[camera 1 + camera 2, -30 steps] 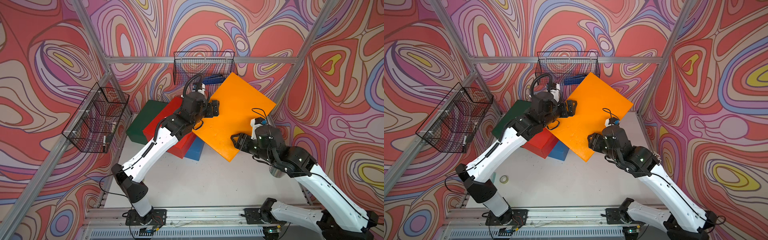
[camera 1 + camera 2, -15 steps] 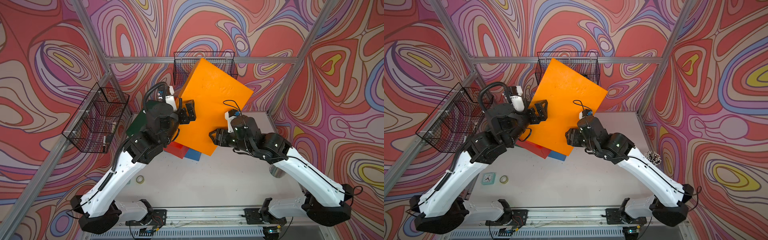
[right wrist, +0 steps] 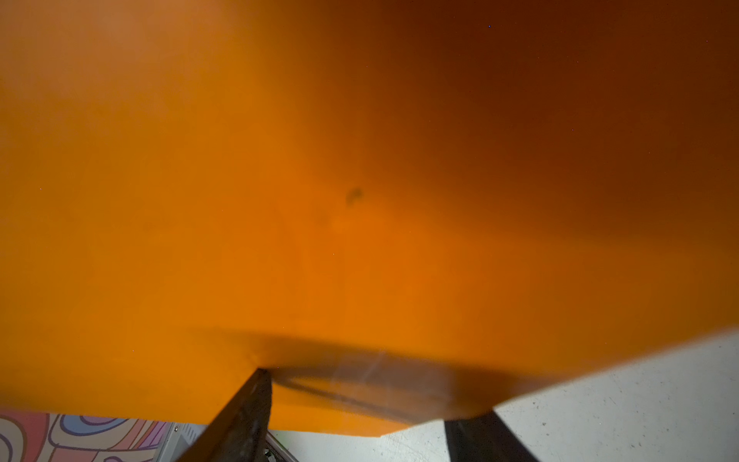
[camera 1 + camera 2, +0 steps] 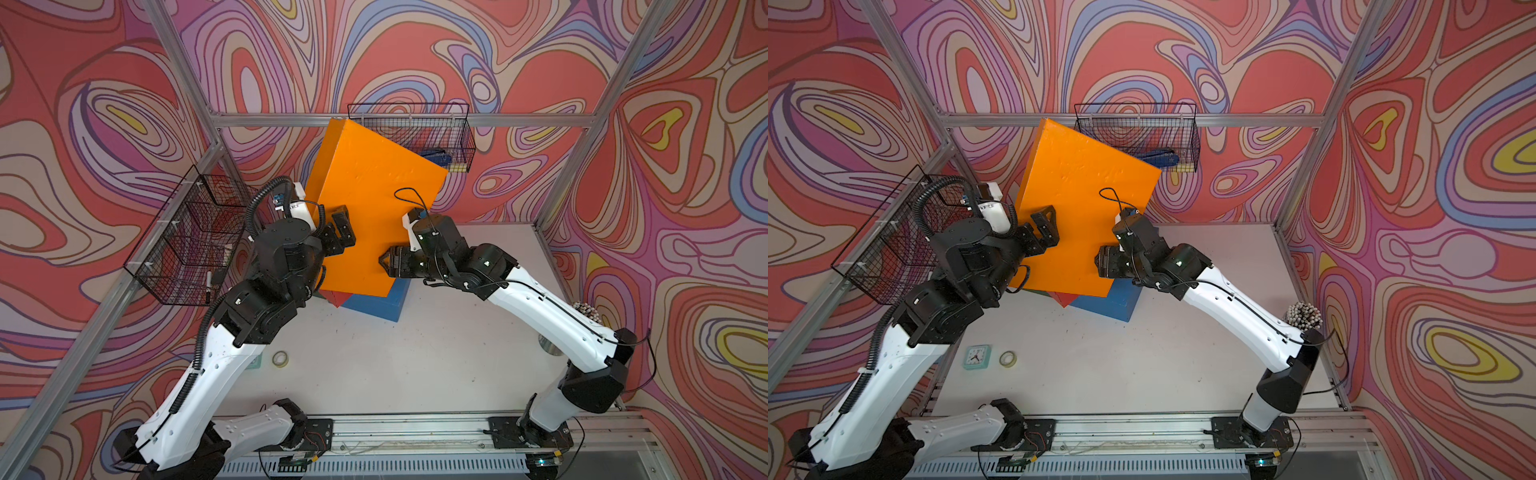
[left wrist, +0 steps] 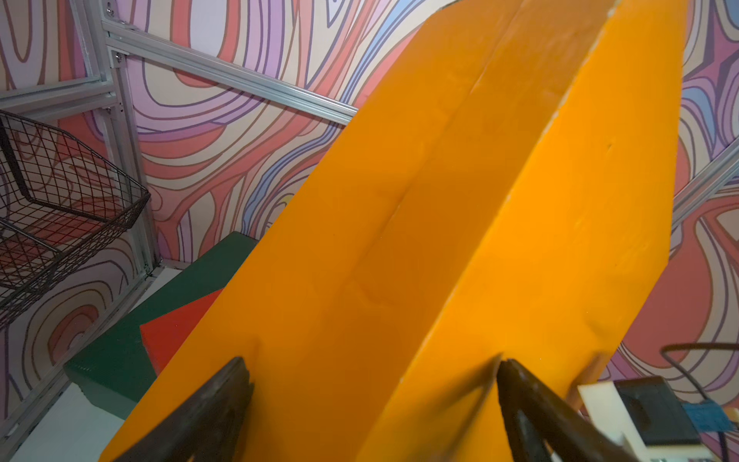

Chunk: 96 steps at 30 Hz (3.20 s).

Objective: Stack the shoeboxes
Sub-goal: Place the shoebox at the shoebox.

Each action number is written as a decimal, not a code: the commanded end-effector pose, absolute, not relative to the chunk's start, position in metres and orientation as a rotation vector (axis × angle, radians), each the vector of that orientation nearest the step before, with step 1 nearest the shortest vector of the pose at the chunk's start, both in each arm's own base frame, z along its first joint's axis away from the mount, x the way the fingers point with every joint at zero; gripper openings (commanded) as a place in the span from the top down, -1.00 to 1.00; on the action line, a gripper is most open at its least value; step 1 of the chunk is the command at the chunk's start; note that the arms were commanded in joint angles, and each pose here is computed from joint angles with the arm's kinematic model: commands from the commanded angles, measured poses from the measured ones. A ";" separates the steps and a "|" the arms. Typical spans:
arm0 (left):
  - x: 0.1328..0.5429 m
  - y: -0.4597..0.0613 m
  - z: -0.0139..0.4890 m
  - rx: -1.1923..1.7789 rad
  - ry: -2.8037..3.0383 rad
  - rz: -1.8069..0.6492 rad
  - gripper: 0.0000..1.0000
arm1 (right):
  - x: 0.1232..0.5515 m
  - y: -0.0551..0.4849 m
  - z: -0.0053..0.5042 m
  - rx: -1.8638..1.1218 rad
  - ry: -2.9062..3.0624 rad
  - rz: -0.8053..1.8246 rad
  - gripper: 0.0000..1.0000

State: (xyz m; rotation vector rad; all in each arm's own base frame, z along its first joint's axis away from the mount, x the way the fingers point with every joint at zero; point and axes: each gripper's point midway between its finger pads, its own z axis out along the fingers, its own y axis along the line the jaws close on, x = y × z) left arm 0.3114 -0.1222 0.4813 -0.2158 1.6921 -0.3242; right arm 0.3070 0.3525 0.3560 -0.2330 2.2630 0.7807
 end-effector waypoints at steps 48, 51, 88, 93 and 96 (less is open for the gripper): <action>0.329 -0.141 0.417 -0.327 1.987 -0.703 -0.89 | 0.313 0.437 0.492 -0.523 1.838 1.502 -0.29; 0.326 -0.141 0.416 -0.337 1.987 -0.717 -0.89 | 0.307 0.435 0.495 -0.522 1.836 1.509 -0.29; 0.342 -0.131 0.410 -0.371 1.976 -0.620 -0.91 | 0.347 0.433 0.456 -0.425 1.949 1.408 -0.34; 0.352 -0.131 0.401 -0.390 2.000 -0.614 -0.92 | 0.365 0.427 0.453 -0.394 1.958 1.410 -0.37; 0.358 -0.126 0.399 -0.411 2.001 -0.598 -0.93 | 0.377 0.424 0.447 -0.376 1.973 1.405 -0.38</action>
